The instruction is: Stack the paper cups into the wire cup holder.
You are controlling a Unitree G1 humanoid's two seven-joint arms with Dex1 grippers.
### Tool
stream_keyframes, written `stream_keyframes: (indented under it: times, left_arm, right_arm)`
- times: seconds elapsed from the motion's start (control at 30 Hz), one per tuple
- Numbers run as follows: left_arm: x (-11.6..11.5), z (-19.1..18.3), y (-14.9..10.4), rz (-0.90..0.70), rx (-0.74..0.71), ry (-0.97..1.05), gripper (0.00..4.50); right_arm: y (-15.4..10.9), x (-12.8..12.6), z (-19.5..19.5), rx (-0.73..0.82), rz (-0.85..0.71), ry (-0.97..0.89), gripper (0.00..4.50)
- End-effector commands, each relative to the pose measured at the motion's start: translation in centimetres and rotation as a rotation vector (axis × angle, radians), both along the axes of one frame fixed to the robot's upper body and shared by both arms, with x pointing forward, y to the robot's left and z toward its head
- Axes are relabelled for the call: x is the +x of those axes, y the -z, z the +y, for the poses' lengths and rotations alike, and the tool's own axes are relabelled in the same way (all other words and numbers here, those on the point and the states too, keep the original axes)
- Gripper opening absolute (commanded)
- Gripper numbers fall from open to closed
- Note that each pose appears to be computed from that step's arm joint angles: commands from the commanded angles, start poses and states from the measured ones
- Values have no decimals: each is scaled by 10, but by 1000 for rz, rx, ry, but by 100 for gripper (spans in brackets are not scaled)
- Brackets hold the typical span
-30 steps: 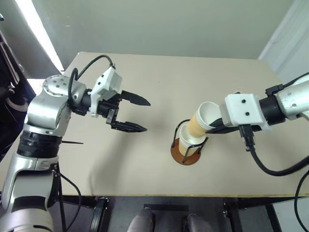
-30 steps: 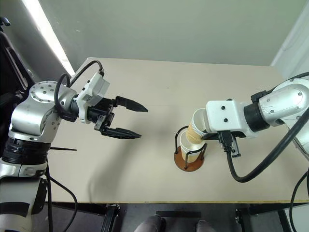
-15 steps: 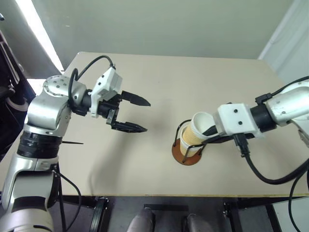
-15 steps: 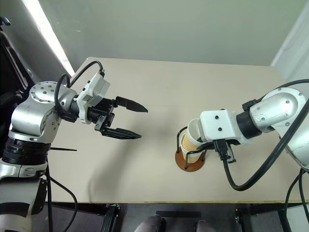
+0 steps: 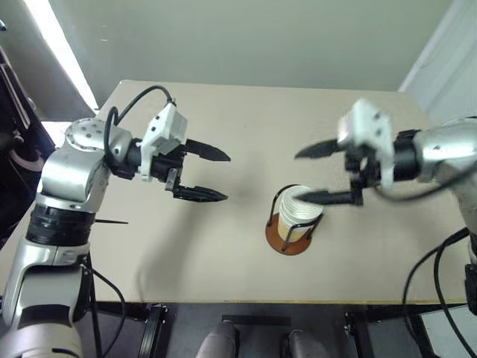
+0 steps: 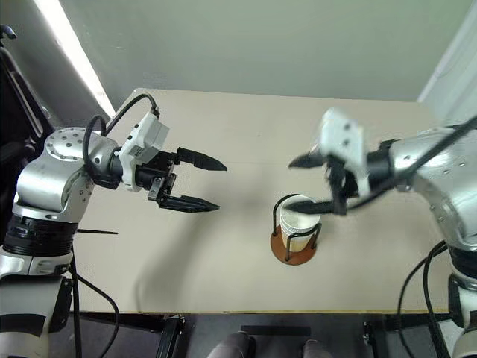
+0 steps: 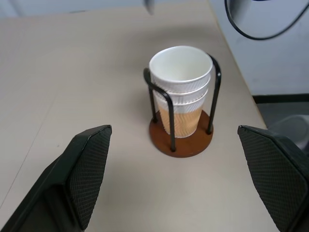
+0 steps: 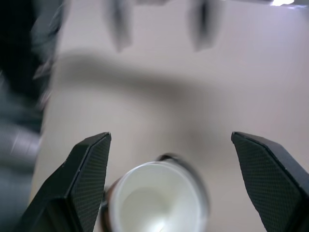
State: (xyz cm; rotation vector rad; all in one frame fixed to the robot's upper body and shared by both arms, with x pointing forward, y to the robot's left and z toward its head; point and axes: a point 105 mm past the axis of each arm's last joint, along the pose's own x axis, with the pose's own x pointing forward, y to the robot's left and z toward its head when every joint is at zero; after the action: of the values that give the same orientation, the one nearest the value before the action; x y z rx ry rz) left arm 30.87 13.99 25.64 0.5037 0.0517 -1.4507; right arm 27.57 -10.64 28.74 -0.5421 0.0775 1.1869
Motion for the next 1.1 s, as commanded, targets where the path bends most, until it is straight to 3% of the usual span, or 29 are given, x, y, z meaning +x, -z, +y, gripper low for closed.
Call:
stream_keyframes:
  times: [0.03,0.2,0.4,0.57,0.77,0.9,1.1]
  left_arm:
    - [2,4,-10,-36,-64,-64,450]
    - [10,9,-5,-24,-134,-160,450]
    - [47,36,5,-66,-268,-470,450]
    - [76,64,31,-60,-382,-775,450]
    - [89,90,57,-106,-405,-1032,450]
    - [92,124,69,-135,-474,-1272,450]
    - [90,145,76,-99,-555,-1409,450]
  right_arm:
    - [-19,10,-22,224,2,165,415]
    - [-11,36,-60,436,23,413,415]
    - [31,66,-124,572,54,758,415]
    - [71,87,-187,715,48,1117,415]
    - [101,91,-216,744,3,1294,415]
    - [106,91,-232,800,-36,1380,415]
    - [105,94,-239,786,-40,1413,415]
